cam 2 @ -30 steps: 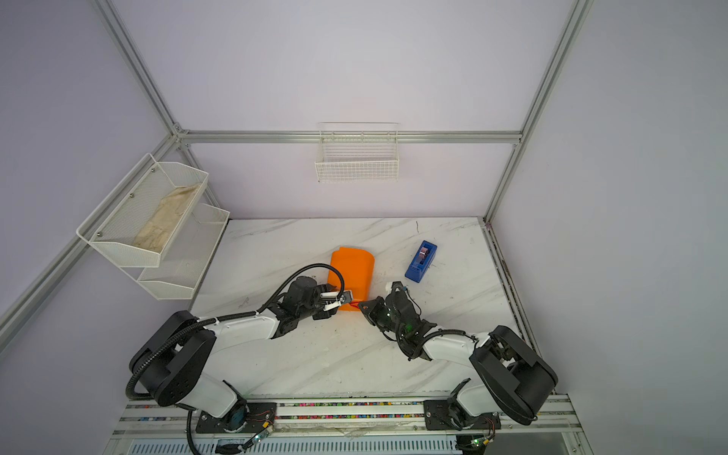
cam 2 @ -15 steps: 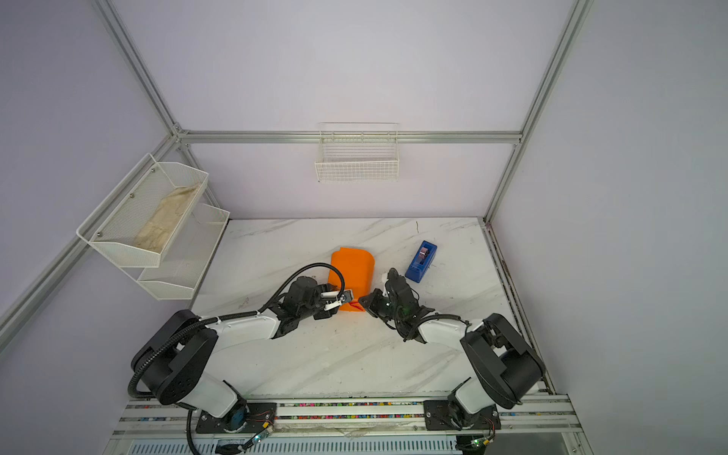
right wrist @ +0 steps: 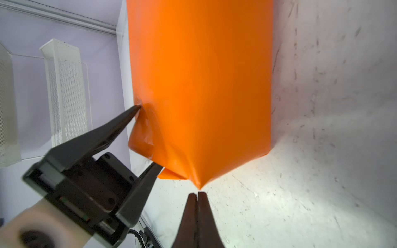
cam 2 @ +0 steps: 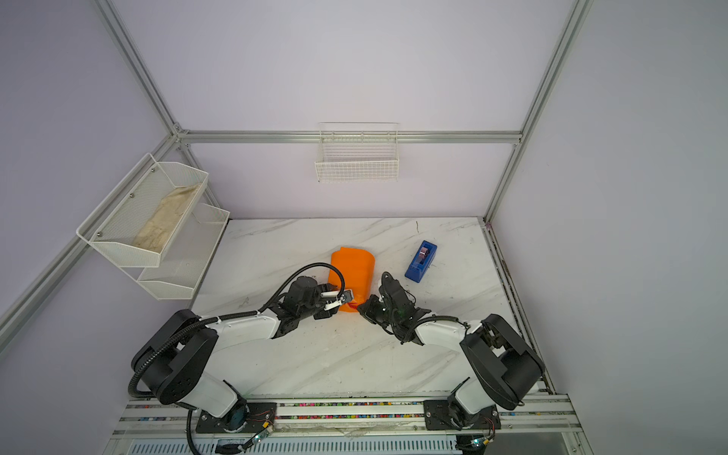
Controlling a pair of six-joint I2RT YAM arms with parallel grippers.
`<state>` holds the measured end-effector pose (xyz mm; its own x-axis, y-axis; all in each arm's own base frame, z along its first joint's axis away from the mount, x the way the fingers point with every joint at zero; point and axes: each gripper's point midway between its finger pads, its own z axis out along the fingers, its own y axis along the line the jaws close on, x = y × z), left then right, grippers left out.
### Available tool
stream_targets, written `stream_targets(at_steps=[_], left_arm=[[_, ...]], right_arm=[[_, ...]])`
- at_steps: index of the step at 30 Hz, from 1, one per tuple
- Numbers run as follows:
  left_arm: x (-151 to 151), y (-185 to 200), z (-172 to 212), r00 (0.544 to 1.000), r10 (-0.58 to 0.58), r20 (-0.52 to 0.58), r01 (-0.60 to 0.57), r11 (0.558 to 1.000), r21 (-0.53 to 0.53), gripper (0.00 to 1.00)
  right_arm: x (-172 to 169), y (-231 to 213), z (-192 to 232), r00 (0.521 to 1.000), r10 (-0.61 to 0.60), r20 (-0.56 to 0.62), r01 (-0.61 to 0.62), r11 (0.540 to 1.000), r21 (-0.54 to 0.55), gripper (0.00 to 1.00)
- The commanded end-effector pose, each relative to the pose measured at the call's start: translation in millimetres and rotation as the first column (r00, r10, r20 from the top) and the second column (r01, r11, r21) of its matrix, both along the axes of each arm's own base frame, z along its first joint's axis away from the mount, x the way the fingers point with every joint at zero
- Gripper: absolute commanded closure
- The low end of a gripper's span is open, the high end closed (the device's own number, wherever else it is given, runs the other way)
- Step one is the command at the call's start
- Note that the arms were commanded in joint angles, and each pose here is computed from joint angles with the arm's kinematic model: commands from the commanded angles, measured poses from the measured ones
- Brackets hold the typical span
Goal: Wrap the gift box in paper
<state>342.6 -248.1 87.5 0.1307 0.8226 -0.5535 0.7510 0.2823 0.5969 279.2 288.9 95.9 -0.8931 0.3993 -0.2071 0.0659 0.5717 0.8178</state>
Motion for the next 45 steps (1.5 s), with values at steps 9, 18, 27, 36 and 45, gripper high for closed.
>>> stream_targets(at_steps=[9, 18, 27, 36, 45], left_arm=[[-9.4, 4.0, -20.0, 0.997, 0.001, -0.080, 0.001, 1.000, 0.021, 0.45], [-14.7, 2.3, -19.6, 0.996, -0.028, -0.082, 0.030, 0.999, 0.018, 0.44], [-17.3, 0.5, -18.7, 0.996, -0.047, -0.080, 0.048, 0.999, 0.011, 0.34], [-1.3, 4.2, -16.4, 0.999, 0.034, -0.038, -0.034, 0.999, 0.012, 0.36], [-2.0, 3.5, -20.6, 0.999, 0.041, -0.036, -0.040, 0.999, 0.032, 0.38]], right_arm=[[-18.5, 31.6, -37.2, 0.994, 0.079, -0.080, -0.077, 0.997, 0.023, 1.00], [17.9, 40.5, -24.2, 1.000, -0.026, 0.015, 0.025, 0.997, 0.073, 1.00], [24.7, 40.4, 0.7, 0.997, -0.050, 0.051, 0.043, 0.991, 0.124, 1.00], [21.8, 41.9, -0.1, 0.999, -0.037, 0.039, 0.032, 0.990, 0.134, 1.00], [17.0, 39.1, 2.2, 0.999, -0.034, 0.028, 0.030, 0.990, 0.136, 1.00]])
